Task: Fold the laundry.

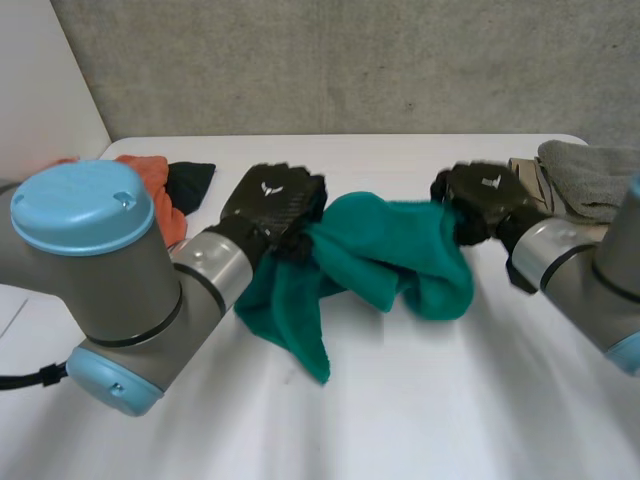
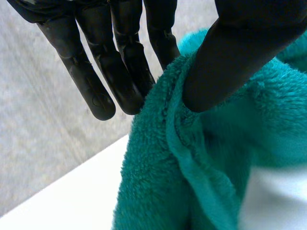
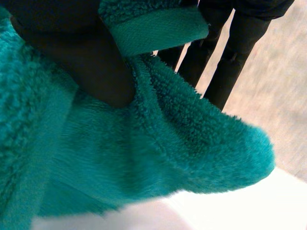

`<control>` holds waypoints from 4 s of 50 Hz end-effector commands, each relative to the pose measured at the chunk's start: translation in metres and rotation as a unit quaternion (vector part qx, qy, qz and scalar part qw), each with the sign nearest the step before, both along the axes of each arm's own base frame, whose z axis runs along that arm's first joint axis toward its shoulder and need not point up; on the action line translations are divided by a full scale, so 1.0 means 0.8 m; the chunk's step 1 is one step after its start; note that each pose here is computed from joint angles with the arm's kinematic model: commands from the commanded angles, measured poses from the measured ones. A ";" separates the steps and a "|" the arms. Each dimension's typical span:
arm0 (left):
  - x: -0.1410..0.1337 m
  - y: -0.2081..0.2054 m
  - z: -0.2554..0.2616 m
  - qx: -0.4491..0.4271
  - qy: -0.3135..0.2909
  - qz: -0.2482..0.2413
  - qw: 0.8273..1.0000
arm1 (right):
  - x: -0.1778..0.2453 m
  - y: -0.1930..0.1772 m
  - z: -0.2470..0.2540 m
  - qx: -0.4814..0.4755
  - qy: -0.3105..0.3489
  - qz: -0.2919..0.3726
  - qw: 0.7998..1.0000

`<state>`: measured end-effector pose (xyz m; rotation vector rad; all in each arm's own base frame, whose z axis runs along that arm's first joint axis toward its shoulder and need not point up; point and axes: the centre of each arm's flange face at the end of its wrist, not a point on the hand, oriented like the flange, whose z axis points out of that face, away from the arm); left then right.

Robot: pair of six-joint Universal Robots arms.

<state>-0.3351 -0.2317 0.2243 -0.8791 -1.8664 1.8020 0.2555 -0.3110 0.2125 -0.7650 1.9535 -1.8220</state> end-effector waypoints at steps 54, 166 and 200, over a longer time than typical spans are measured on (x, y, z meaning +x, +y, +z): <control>-0.004 0.088 -0.121 0.004 -0.119 -0.076 0.990 | -0.010 0.017 -0.030 -0.025 0.169 -0.022 0.985; 0.081 0.066 0.069 -0.109 0.022 0.054 0.992 | -0.023 -0.036 0.058 -0.028 0.166 -0.084 0.982; 0.089 0.073 0.110 -0.153 0.046 0.062 0.985 | 0.052 0.058 0.007 -0.053 0.093 -0.017 0.994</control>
